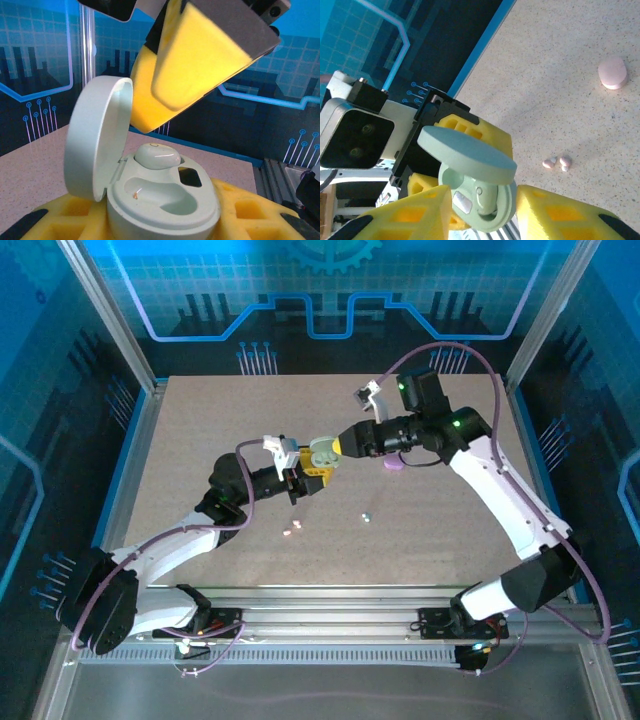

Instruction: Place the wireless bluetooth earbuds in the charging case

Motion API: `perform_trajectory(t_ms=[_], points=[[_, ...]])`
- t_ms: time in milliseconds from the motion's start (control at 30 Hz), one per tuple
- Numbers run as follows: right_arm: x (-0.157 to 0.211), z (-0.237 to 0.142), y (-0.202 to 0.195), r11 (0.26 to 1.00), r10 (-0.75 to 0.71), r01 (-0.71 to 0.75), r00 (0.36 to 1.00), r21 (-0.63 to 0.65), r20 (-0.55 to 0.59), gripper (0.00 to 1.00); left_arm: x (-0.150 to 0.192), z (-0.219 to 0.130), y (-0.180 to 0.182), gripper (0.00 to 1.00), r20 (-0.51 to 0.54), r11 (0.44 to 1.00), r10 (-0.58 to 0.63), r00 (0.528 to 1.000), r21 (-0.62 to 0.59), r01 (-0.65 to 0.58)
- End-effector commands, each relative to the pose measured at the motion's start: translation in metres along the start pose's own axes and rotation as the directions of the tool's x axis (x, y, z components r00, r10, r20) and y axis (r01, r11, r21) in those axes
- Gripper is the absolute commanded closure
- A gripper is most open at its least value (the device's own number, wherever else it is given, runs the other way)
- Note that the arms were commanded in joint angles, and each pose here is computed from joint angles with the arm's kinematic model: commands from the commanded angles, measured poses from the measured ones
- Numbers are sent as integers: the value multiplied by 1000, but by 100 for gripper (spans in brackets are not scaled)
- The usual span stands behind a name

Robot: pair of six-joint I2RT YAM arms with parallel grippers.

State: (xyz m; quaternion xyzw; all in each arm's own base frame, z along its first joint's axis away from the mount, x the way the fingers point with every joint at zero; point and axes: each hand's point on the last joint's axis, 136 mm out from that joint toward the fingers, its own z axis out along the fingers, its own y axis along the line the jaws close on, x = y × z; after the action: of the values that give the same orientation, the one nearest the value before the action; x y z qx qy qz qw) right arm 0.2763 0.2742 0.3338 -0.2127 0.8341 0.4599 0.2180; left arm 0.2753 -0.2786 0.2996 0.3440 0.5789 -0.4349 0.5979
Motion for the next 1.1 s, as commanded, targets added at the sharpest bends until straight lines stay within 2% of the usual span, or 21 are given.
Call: perform_trajectory(t_ms=[0,133,200,300,400,533,667,767,1067], points=[[0,-25,21,996,-84,84,995,1,54,59,-28,-1,-8,73,72,996,86,994,13,-88],[-1,-50,11,991,-112,98,980,93,167,60,-25,-5,-6,73,64,995,95,993,-16,-95],[4,-60,-9,981,-96,56,972,183,215,60,-25,-6,-5,73,63,995,99,993,-28,-97],[27,-67,-67,932,48,-132,968,338,245,60,-26,-8,-4,73,67,994,105,992,-47,-102],[61,-54,-116,866,256,-318,945,385,204,62,-29,-10,-4,73,75,993,109,991,-51,-106],[112,-8,-156,807,475,-456,879,374,47,63,-29,-10,-4,73,75,993,110,991,-53,-107],[139,32,-170,799,522,-447,848,403,-93,64,-31,-11,-5,73,78,993,113,991,-53,-109],[153,56,-179,788,508,-376,845,488,-169,64,-32,-12,-5,73,77,992,115,990,-58,-111],[173,97,-205,738,511,-288,830,611,-226,64,-32,-17,-6,73,69,990,126,990,-73,-121]])
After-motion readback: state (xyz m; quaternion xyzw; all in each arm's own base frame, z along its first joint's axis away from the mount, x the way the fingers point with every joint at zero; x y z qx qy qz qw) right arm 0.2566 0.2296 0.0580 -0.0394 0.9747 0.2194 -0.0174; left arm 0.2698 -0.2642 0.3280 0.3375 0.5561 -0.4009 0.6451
